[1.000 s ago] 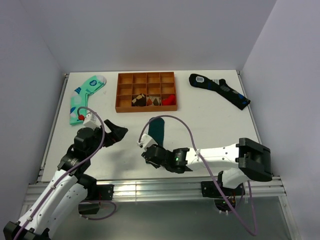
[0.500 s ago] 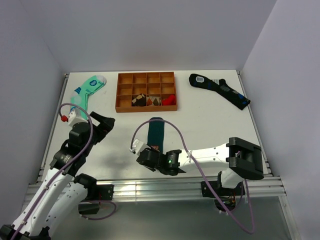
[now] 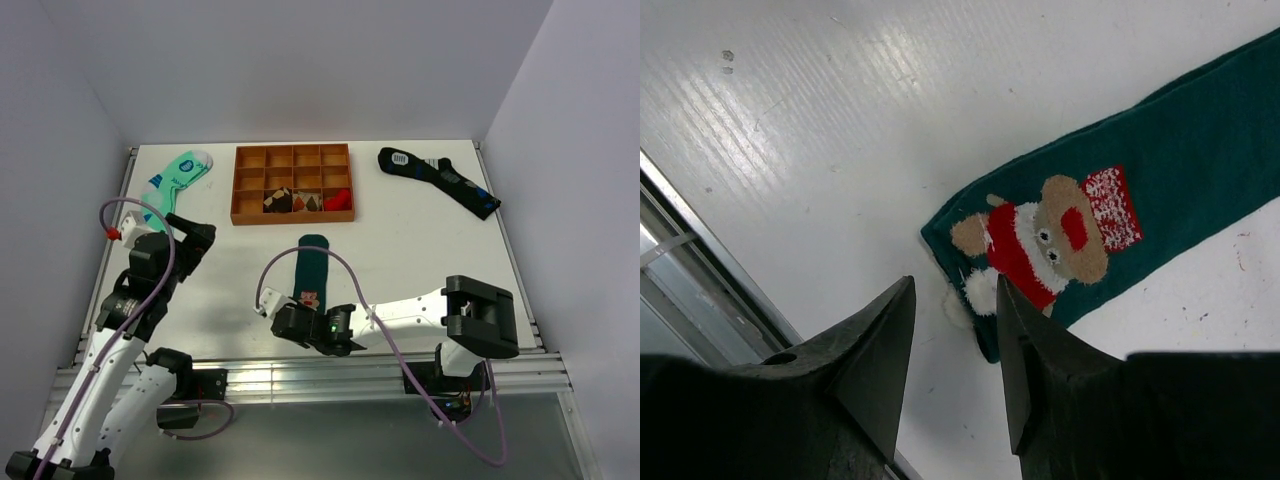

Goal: Roll the socks
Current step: Roll the sock at the center of the board.

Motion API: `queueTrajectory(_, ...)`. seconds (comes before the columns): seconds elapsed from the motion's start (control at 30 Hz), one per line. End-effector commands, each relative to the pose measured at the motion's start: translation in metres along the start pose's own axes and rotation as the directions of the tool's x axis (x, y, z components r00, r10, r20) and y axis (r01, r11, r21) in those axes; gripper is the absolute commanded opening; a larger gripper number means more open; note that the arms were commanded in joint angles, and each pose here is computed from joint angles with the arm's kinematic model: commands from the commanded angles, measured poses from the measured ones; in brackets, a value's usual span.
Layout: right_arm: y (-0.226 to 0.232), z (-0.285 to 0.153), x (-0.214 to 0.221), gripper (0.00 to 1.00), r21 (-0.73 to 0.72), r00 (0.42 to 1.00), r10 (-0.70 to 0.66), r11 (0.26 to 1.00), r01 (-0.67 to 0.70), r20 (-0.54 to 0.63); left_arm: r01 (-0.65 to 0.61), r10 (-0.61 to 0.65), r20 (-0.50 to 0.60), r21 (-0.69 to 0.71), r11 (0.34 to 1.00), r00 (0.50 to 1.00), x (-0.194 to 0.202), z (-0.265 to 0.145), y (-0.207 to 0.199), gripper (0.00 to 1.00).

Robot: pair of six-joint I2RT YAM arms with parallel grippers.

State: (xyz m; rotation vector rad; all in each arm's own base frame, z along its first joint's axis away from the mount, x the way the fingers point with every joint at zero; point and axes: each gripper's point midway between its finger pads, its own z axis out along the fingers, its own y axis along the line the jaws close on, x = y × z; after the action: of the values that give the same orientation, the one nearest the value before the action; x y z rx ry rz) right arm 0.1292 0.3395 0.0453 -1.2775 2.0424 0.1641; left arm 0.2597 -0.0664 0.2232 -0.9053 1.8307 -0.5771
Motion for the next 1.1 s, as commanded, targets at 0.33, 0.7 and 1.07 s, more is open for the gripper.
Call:
queueTrajectory(0.33,0.006,0.003,-0.008,0.44,0.003,0.999,-0.037,0.999,0.037,0.019,-0.016,0.016,0.002,0.06,0.998,1.0,-0.006,0.003,-0.009,0.97)
queueTrajectory(0.7,0.007,0.009,-0.006,0.45,0.012,0.999,-0.044,0.999,0.044,0.015,-0.027,0.027,0.001,0.061,0.998,1.0,-0.004,0.007,-0.005,0.97)
queueTrajectory(1.07,-0.002,0.016,-0.005,0.42,0.081,0.999,-0.012,0.997,0.008,0.048,-0.025,0.025,-0.002,0.06,0.998,1.0,0.001,0.011,0.0,0.97)
